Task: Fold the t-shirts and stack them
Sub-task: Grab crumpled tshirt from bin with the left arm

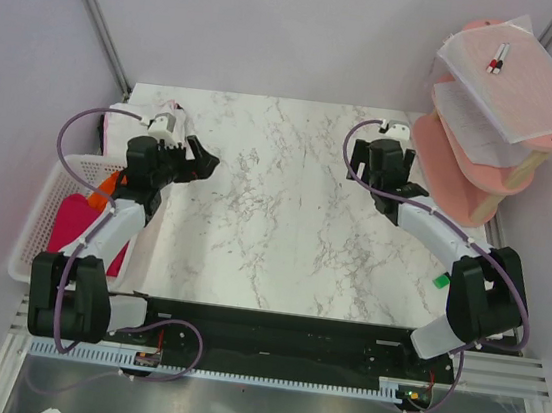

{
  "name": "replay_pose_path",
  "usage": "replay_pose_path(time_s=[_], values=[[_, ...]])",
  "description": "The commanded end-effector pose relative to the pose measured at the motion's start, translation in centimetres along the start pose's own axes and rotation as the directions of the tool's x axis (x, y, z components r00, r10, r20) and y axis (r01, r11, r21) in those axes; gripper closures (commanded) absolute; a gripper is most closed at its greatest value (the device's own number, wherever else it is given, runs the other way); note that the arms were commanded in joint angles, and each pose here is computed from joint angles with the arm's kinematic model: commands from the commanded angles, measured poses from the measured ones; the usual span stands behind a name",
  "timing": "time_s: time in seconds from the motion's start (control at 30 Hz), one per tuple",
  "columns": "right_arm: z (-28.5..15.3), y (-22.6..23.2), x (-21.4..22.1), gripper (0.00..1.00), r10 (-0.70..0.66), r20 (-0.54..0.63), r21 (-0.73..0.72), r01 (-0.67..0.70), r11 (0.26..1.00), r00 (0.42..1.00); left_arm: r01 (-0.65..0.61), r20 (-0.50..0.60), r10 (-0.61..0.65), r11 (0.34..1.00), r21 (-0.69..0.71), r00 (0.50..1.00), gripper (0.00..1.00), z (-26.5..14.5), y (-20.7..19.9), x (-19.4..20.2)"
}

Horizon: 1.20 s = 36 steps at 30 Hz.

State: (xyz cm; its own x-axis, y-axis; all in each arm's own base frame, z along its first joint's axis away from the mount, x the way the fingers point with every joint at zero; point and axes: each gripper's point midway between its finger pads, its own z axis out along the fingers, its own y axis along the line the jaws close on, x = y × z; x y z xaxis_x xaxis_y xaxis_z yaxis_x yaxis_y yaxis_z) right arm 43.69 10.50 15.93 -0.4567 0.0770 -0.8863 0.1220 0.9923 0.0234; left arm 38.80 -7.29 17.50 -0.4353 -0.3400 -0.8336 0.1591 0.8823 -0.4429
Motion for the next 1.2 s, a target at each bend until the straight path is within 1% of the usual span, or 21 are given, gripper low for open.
replay_pose_path(time_s=[0.0,0.13,0.3,0.4,0.5,0.53,0.6,0.63,0.7,0.73,0.8,0.83,0.9,0.93,0.97,1.0,1.03,1.07,1.1,1.13,1.17], values=[[0.2,0.4,1.1,0.02,0.009,-0.024,-0.022,-0.01,1.0,1.0,-0.052,0.057,0.054,0.998,-0.04,0.997,0.0,-0.6,0.7,-0.7],[0.2,0.7,1.6,0.02,0.008,-0.033,-0.037,-0.009,0.999,0.999,-0.035,0.033,0.04,0.988,-0.147,0.999,0.0,-0.7,2.6,-0.5],[0.4,1.0,2.1,0.02,0.012,-0.047,-0.052,-0.015,0.999,0.999,-0.014,0.081,0.035,0.968,-0.252,0.996,0.0,-1.8,3.9,-1.7],[0.5,1.3,2.6,0.02,0.01,-0.059,-0.065,-0.014,0.998,0.998,0.007,0.13,0.041,0.938,-0.346,0.991,0.0,-3.2,5.3,-2.5],[0.7,1.7,3.0,0.02,0.009,-0.067,-0.078,-0.014,0.997,0.998,0.074,0.184,0.016,0.88,-0.469,0.983,0.0,-5.3,7.1,-2.9],[0.7,1.9,3.0,0.02,0.009,-0.067,-0.086,-0.015,0.996,0.998,0.114,0.227,0.012,0.838,-0.533,0.974,0.0,-6.2,8.3,-3.3],[0.9,2.3,3.3,0.02,0.004,-0.075,-0.094,-0.011,0.995,0.997,0.147,0.235,0.004,0.769,-0.622,0.972,0.0,-8.2,9.8,-2.5],[1.0,2.3,3.4,0.02,0.003,-0.078,-0.095,-0.01,0.995,0.997,0.195,0.279,0.008,0.696,-0.691,0.96,0.0,-9.7,11.2,-2.8],[1.2,2.5,3.6,0.02,0.003,-0.085,-0.098,-0.011,0.995,0.996,0.195,0.256,0.014,0.607,-0.77,0.967,0.0,-11.5,12.6,-1.7],[1.2,2.7,3.7,0.02,-0.001,-0.087,-0.103,-0.008,0.995,0.996,0.21,0.268,0.029,0.543,-0.813,0.963,0.0,-12.6,13.5,-1.6],[1.3,2.8,4.0,0.02,-0.002,-0.096,-0.108,-0.008,0.994,0.995,0.211,0.261,0.037,0.484,-0.849,0.964,0.0,-13.4,14.3,-1.3],[1.4,2.8,4.2,0.02,-0.002,-0.099,-0.107,-0.009,0.994,0.995,0.199,0.234,0.032,0.424,-0.884,0.972,0.0,-14.0,15.2,-0.3],[1.5,2.9,4.5,0.02,-0.006,-0.107,-0.111,-0.005,0.994,0.994,0.19,0.213,0.028,0.354,-0.916,0.977,0.0,-14.6,15.9,0.3],[1.6,3.0,4.7,0.02,-0.009,-0.112,-0.114,-0.004,0.993,0.994,0.174,0.188,0.023,0.283,-0.943,0.982,0.0,-15.2,16.8,1.1],[1.6,3.1,4.8,0.02,-0.01,-0.115,-0.115,-0.003,0.993,0.993,0.161,0.171,0.019,0.25,-0.955,0.985,0.0,-15.5,17.1,1.6],[1.7,3.3,4.8,0.02,-0.007,-0.118,-0.124,-0.008,0.992,0.993,0.177,0.184,0.011,0.222,-0.959,0.983,0.0,-15.6,17.4,1.8],[1.8,3.4,5.1,0.02,-0.012,-0.126,-0.127,-0.004,0.992,0.992,0.141,0.144,0.003,0.17,-0.975,0.99,0.0,-16.2,17.9,2.7],[1.9,3.6,5.1,0.02,-0.012,-0.128,-0.133,-0.005,0.991,0.992,0.143,0.144,-0.005,0.148,-0.979,0.99,0.0,-16.4,18.0,3.1],[1.9,4.0,5.2,0.02,-0.014,-0.132,-0.143,-0.005,0.99,0.991,0.205,0.204,-0.02,0.097,-0.974,0.979,0.0,-17.1,18.7,3.3],[2.1,4.2,5.6,0.02,-0.017,-0.142,-0.148,-0.004,0.989,0.99,0.194,0.192,-0.039,0.062,-0.979,0.981,0.0,-17.9,18.9,3.9],[2.2,4.3,5.4,0.02,-0.016,-0.14,-0.15,-0.006,0.989,0.99,0.2,0.198,-0.053,0.045,-0.979,0.979,0.0,-18.0,19.1,4.3]])
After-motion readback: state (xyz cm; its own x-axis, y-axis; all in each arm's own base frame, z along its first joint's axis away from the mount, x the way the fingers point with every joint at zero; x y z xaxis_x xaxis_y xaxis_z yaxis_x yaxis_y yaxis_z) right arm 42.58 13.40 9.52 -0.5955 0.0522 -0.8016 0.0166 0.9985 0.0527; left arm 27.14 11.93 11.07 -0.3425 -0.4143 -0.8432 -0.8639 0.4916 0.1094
